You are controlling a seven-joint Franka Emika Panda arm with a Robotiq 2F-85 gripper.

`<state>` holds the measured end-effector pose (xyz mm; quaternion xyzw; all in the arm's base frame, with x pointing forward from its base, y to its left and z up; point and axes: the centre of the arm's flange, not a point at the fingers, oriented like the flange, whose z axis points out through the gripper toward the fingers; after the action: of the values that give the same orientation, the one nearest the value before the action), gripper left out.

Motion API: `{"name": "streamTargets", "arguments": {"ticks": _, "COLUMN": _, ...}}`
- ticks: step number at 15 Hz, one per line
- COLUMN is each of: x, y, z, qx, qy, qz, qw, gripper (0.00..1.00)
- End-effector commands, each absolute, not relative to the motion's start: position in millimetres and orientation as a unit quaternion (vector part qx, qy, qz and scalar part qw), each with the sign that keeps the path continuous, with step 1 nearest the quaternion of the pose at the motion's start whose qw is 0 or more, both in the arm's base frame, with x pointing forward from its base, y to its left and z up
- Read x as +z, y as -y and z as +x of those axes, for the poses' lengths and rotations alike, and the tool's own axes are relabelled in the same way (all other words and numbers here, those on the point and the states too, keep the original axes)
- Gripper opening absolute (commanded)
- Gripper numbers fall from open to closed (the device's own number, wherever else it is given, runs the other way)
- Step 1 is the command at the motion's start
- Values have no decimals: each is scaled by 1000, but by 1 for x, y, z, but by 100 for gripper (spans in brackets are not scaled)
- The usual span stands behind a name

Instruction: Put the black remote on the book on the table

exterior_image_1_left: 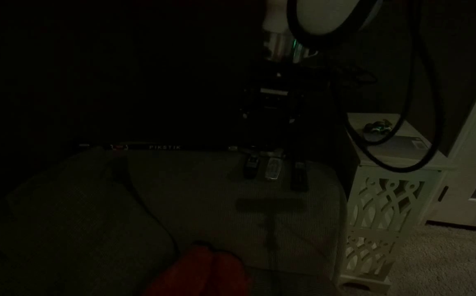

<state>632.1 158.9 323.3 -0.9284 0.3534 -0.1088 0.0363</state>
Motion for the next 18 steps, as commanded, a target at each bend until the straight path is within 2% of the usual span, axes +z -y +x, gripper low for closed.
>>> {"name": "streamTargets", "arguments": {"ticks": 1, "x": 285, "y": -149, "z": 702, "qx": -123, "qy": -349, "qz": -928, "qw": -32, "gripper": 100}}
{"name": "streamTargets", "arguments": {"ticks": 7, "x": 203, "y": -147, "z": 741, "qx": -3, "qy": -411, "qz": -906, "qw": -99, "gripper": 100}}
{"name": "streamTargets", "arguments": {"ticks": 8, "x": 218, "y": -134, "z": 697, "qx": -33, "qy": -392, "qz": -915, "qw": -89, "gripper": 100}}
{"name": "streamTargets", "arguments": {"ticks": 13, "x": 212, "y": -134, "z": 701, "qx": -32, "qy": -393, "qz": -914, "qw": -90, "gripper": 100}}
{"name": "streamTargets", "arguments": {"ticks": 18, "x": 195, "y": -130, "z": 713, "qx": -6, "qy": -401, "qz": -915, "qw": -38, "gripper": 100}}
